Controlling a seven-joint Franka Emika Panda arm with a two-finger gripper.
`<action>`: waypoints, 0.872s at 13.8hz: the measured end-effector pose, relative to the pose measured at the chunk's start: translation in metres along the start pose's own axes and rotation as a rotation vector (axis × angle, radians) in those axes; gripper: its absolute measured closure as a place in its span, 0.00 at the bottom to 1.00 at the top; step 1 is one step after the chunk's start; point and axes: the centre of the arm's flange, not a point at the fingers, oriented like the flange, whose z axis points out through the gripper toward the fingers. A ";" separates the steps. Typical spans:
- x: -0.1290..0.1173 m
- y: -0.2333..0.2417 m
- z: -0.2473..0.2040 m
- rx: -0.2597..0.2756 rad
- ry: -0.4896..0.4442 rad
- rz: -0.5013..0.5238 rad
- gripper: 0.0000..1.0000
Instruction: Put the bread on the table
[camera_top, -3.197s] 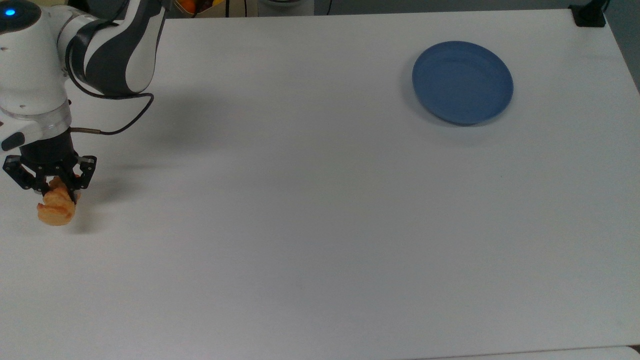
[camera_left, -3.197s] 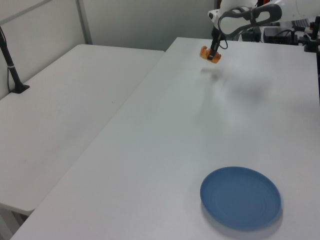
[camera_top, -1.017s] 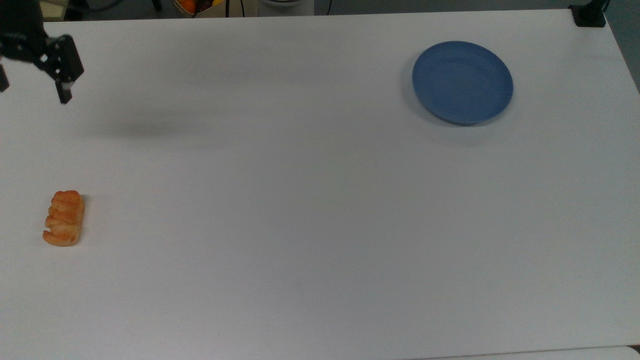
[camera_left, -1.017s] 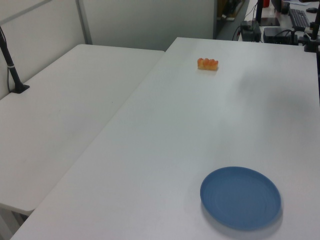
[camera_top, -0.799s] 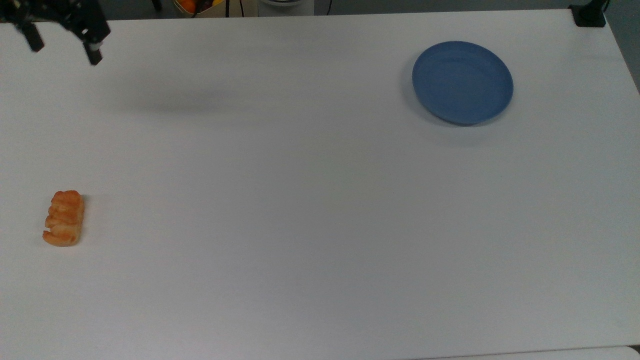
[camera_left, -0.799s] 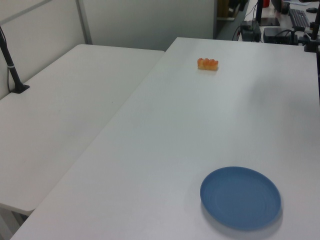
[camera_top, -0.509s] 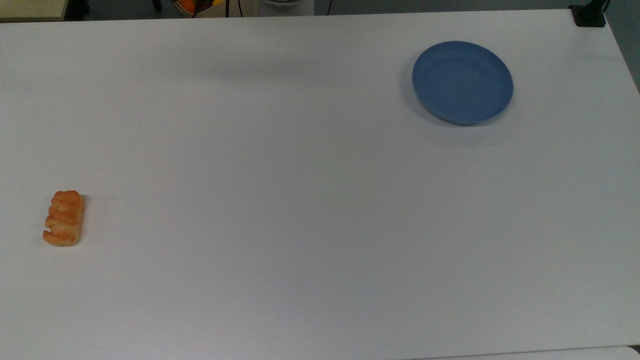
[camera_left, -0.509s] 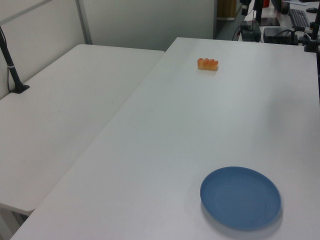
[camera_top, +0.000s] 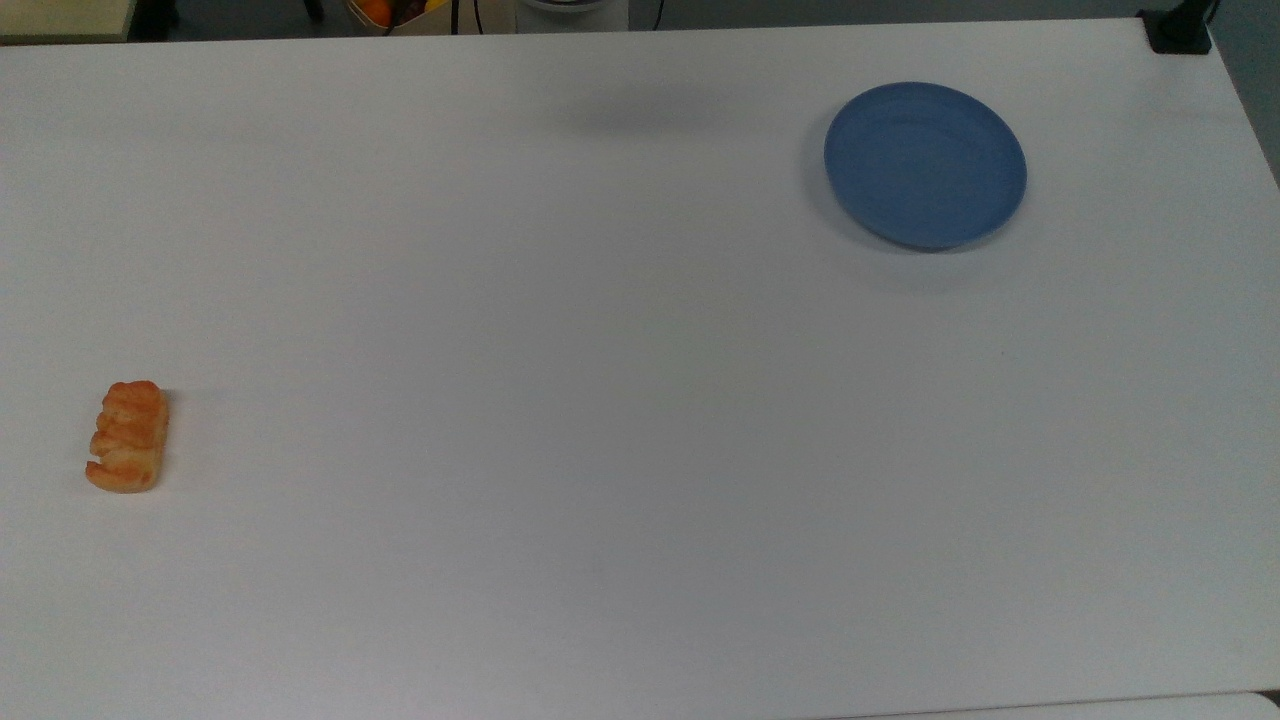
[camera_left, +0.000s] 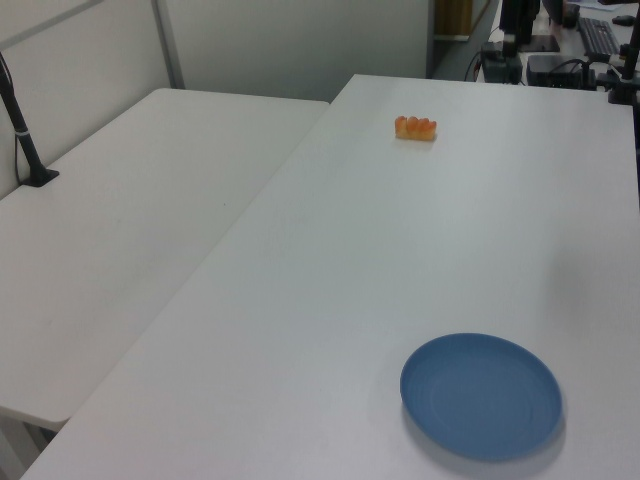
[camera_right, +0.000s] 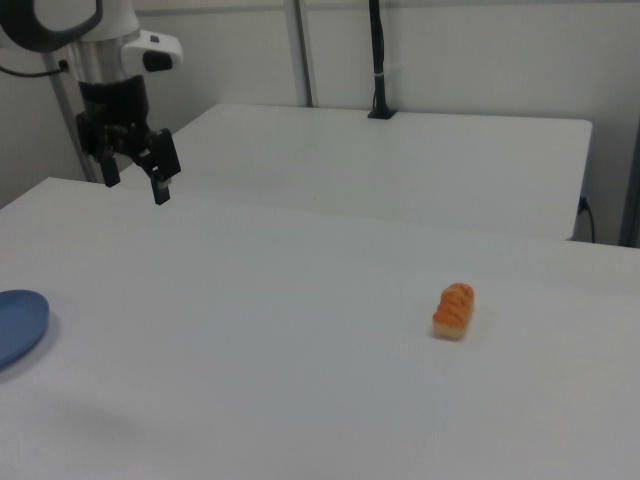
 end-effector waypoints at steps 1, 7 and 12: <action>0.002 -0.008 0.007 0.000 0.002 -0.015 0.00; 0.024 -0.023 0.031 -0.001 0.065 -0.039 0.00; 0.044 -0.008 0.036 -0.007 0.117 -0.069 0.00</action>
